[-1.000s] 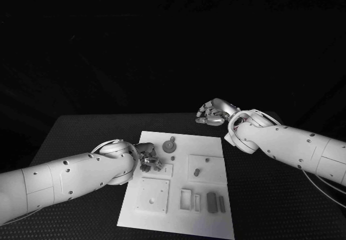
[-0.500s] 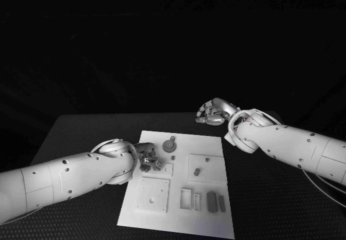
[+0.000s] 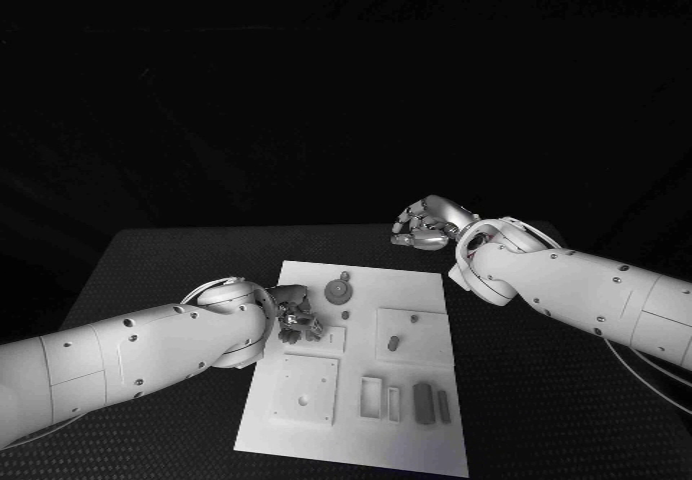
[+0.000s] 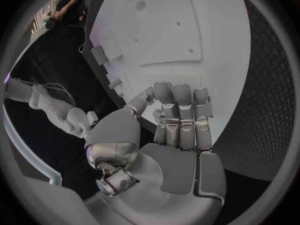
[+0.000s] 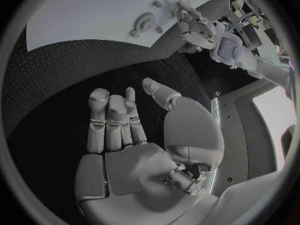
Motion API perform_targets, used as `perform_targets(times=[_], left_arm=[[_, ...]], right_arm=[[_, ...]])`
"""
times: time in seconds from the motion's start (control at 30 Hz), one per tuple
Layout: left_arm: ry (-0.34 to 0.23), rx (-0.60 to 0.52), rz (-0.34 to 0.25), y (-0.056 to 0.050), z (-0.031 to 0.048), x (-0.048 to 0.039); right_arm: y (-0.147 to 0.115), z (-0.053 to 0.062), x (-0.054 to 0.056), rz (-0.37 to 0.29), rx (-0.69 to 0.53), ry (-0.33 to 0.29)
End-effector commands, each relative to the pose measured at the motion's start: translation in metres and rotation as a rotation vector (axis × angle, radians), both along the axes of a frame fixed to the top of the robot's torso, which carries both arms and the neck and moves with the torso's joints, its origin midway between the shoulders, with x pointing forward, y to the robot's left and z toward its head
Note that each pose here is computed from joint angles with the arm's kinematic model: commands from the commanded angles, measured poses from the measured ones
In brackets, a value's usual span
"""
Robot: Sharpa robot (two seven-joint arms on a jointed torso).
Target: Assemble the parts on the task board
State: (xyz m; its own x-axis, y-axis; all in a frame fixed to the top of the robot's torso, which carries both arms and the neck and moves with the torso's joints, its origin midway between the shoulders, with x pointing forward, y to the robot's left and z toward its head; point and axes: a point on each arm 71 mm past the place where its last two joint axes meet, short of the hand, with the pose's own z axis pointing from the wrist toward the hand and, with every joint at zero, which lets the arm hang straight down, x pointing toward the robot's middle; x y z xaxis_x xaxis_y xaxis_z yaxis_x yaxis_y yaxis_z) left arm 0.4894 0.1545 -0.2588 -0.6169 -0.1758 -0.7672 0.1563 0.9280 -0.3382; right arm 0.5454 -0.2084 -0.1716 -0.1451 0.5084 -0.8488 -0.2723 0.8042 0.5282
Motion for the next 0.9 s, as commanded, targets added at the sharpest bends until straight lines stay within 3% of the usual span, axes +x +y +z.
perform_targets(times=[0.03,0.9], left_arm=[[0.035,0.019,-0.007,0.0008,-0.0055,-0.0028],[0.005,0.086,-0.055,-0.0035,-0.0053,-0.0033]], right_arm=[[0.0013,-0.0004,-0.0002,0.011,-0.004,0.007],[0.0009,-0.0004,-0.0004,0.011,-0.004,0.008]])
